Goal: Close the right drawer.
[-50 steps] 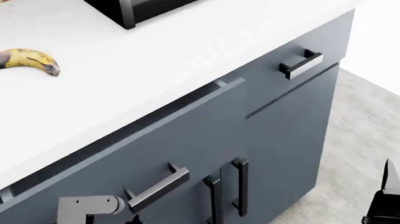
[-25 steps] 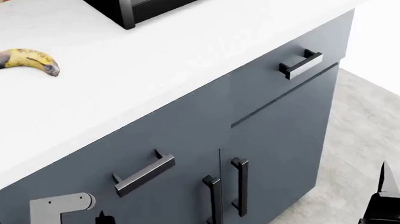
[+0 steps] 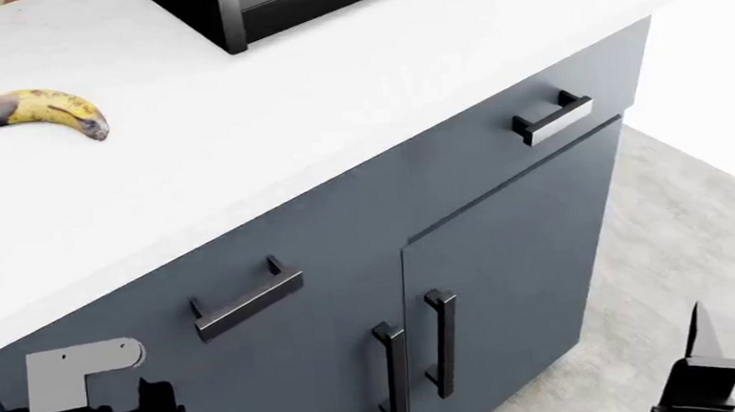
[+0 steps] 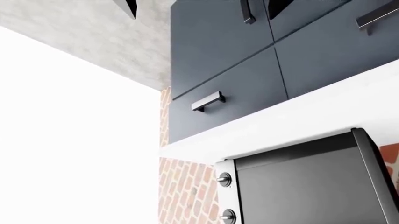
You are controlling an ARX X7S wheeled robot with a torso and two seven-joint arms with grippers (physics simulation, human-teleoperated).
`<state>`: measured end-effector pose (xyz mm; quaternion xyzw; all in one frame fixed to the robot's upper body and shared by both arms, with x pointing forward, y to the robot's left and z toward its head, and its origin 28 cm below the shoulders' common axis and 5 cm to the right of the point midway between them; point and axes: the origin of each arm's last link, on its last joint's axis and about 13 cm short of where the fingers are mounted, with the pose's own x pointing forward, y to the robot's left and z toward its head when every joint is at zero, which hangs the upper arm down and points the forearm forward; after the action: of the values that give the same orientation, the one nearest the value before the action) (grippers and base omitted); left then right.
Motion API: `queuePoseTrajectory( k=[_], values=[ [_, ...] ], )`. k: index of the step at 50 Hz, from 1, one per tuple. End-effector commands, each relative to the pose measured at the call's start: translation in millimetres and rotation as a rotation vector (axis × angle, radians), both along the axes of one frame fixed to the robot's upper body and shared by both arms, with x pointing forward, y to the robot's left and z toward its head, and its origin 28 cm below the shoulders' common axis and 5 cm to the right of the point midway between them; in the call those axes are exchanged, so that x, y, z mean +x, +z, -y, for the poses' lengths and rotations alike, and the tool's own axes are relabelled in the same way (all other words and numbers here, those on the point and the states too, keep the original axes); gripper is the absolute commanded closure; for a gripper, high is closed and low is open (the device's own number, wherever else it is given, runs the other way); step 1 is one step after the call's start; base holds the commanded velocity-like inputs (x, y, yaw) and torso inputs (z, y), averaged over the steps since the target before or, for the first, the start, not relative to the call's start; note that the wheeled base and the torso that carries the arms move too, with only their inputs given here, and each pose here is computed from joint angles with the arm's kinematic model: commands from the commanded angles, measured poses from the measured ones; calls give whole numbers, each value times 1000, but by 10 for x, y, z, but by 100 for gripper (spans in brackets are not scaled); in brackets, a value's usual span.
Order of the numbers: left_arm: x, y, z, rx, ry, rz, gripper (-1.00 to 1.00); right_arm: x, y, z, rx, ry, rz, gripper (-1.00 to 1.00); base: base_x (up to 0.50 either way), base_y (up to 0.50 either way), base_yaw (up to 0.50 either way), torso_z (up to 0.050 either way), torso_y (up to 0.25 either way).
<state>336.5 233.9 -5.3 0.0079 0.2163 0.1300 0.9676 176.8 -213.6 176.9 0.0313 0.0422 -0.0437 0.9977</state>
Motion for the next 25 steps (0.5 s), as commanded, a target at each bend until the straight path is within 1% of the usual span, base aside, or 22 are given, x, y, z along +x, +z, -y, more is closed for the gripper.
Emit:
queuePoseTrajectory(
  k=[1, 5, 8, 11, 25],
  values=[
    [70, 110, -286, 84, 150, -23, -100, 13, -7, -18, -4, 3, -6, -100, 0, 0, 0, 0, 0],
    [79, 129, -316, 97, 151, -31, -100, 11, -17, -24, -3, 3, -7, -100, 0, 0, 0, 0, 0],
    [95, 149, -306, 100, 155, -31, -100, 10, -24, -21, -4, 3, -11, -100, 5, -4, 1, 0, 0],
    [132, 186, -249, 112, 147, -30, -100, 7, -17, -22, -9, 2, -14, -100, 10, -2, 4, 0, 0],
    [97, 137, -227, 126, 148, -45, -100, 17, -9, -33, -11, 5, -15, -100, 5, 1, 5, -1, 0]
  ],
)
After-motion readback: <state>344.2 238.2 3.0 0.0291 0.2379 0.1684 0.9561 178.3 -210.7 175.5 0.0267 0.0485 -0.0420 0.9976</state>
